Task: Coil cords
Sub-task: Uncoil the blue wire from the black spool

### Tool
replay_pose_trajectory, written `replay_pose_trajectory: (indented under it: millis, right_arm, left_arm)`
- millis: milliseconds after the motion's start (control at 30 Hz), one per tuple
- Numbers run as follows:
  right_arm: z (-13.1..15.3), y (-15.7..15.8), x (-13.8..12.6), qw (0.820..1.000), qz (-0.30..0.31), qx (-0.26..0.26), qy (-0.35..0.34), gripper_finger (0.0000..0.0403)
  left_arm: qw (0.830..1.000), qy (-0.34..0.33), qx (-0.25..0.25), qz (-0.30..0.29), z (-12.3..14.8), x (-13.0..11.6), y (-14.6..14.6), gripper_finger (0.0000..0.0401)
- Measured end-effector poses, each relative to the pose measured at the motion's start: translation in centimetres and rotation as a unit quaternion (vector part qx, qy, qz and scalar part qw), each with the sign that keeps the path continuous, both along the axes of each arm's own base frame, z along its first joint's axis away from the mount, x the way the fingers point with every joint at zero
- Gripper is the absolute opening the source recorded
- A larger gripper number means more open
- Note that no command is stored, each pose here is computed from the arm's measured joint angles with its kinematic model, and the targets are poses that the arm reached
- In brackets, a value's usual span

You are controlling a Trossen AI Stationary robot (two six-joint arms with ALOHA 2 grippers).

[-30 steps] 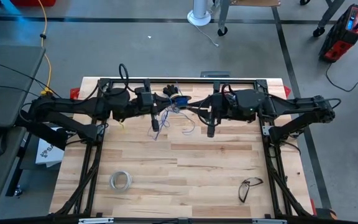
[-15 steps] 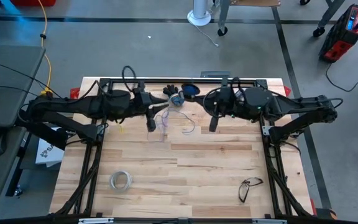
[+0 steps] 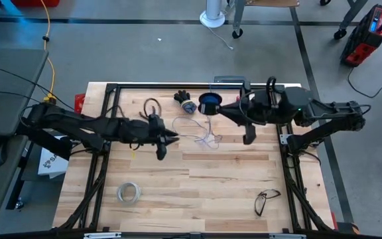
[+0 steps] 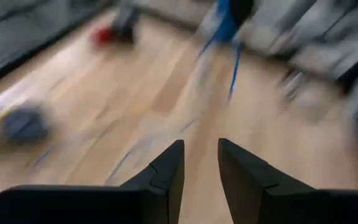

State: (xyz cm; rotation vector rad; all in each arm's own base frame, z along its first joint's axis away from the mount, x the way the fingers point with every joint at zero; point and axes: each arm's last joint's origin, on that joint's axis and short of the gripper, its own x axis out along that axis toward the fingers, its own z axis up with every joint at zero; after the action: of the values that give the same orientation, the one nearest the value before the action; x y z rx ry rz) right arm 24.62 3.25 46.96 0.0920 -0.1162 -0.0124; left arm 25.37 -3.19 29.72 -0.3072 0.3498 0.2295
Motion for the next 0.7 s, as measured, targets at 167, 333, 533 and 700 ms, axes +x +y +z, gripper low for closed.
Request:
replay_pose_trajectory:
  millis: [167,333,533,700]
  right_arm:
    - [0.0,0.4,0.0,0.998,0.061,0.03,0.0,0.0]
    - [0.3,0.4,0.1,0.998,0.058,0.028,-0.018,0.0]
    - [0.0,0.5,0.6,0.998,0.057,0.026,-0.015,0.0]
    - [-0.4,0.5,1.5,0.998,0.056,0.025,-0.011,0.0]
  left_arm:
    - [0.986,-0.161,0.045,-0.007,4.9,0.7,0.3,0.0094]
    - [0.97,-0.224,0.095,0.002,9.6,0.5,1.3,0.0097]
    - [0.965,-0.226,0.135,-0.008,12.4,0.1,2.0,0.0098]
    - [0.966,-0.238,0.099,-0.036,12.3,1.1,2.4,0.0103]
